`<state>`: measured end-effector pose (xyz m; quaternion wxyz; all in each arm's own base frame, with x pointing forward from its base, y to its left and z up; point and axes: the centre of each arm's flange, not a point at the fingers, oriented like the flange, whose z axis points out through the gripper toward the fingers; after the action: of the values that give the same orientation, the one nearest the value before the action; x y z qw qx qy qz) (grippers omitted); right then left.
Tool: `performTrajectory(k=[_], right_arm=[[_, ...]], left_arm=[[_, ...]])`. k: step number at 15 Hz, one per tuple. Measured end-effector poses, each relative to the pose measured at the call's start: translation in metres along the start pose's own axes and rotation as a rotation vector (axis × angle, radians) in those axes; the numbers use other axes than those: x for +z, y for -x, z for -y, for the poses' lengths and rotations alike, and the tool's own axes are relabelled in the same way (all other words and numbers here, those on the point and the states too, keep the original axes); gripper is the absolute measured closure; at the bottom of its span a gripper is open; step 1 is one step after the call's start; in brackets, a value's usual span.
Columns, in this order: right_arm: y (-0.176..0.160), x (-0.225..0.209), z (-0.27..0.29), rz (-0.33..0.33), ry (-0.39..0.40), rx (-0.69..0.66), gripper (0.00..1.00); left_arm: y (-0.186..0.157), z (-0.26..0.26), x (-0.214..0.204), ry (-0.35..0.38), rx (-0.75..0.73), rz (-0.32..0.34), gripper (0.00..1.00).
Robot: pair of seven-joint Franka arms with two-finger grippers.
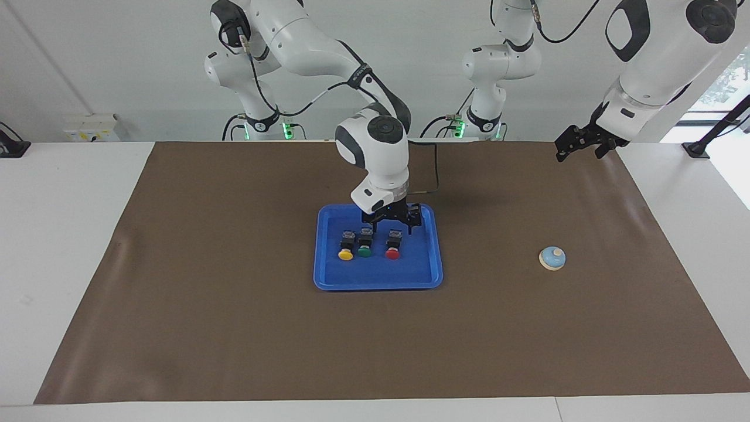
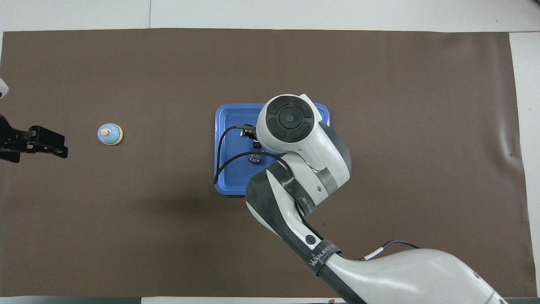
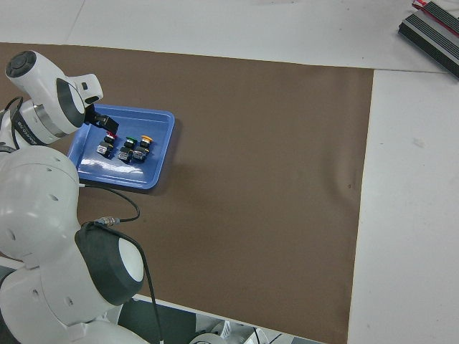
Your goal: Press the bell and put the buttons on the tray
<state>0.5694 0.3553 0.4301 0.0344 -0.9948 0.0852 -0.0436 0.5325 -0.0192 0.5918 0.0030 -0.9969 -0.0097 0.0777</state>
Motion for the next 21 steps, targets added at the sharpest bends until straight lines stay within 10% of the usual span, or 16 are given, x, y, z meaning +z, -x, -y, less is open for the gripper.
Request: performTrajectory(k=[10,21], right_arm=[[-0.048,-0.19,-0.303,0.054,0.114,-0.196,0.0],[-0.045,-0.203,-0.355,0.066,0.117,-0.123,0.0]], left_arm=[[0.0,0.0,0.0,0.0,0.0,0.0,0.0],[0.0,0.0,0.0,0.0,0.0,0.0,0.0]])
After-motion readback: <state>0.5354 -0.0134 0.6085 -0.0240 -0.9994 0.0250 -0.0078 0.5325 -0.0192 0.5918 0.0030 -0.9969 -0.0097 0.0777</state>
